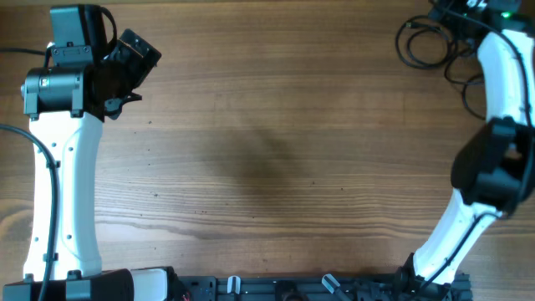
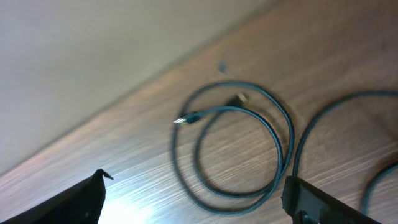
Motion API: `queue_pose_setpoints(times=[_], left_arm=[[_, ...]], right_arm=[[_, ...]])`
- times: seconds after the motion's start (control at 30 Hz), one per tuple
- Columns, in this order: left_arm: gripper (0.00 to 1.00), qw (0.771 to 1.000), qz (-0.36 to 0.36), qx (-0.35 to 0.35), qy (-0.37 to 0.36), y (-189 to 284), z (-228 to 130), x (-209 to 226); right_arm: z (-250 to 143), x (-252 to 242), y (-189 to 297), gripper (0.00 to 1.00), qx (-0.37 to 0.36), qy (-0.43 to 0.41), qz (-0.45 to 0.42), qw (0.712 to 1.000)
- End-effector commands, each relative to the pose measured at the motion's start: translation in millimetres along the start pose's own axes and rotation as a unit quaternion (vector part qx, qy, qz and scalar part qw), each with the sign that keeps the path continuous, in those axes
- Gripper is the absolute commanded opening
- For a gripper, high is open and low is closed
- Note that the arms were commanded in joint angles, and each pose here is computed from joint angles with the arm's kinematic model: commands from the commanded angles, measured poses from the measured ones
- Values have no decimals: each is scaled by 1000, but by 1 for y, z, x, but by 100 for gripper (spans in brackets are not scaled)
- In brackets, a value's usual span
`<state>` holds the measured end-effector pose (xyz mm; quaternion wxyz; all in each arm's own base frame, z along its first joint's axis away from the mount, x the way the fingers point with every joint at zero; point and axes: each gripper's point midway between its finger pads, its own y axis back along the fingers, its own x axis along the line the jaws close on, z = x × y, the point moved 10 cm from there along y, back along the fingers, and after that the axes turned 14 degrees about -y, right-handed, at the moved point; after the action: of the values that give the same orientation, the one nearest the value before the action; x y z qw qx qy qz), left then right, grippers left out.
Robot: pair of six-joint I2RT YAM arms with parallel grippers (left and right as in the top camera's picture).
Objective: Untangle cables
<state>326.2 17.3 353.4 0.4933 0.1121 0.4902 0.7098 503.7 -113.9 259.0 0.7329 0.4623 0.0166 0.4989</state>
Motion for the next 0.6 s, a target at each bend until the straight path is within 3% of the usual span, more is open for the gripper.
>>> queue_pose_setpoints(times=[0.0, 0.23, 0.57], left_arm=[[100, 1000, 6, -2, -11, -1, -1, 0], [100, 1000, 11, 7, -12, -1, -3, 1], [100, 1000, 11, 7, -12, -1, -3, 1]], right_arm=[[14, 33, 94, 94, -10, 66, 91, 994], [-14, 52, 183, 94, 28, 128, 119, 984], [-48, 48, 331, 100, -28, 182, 154, 971]])
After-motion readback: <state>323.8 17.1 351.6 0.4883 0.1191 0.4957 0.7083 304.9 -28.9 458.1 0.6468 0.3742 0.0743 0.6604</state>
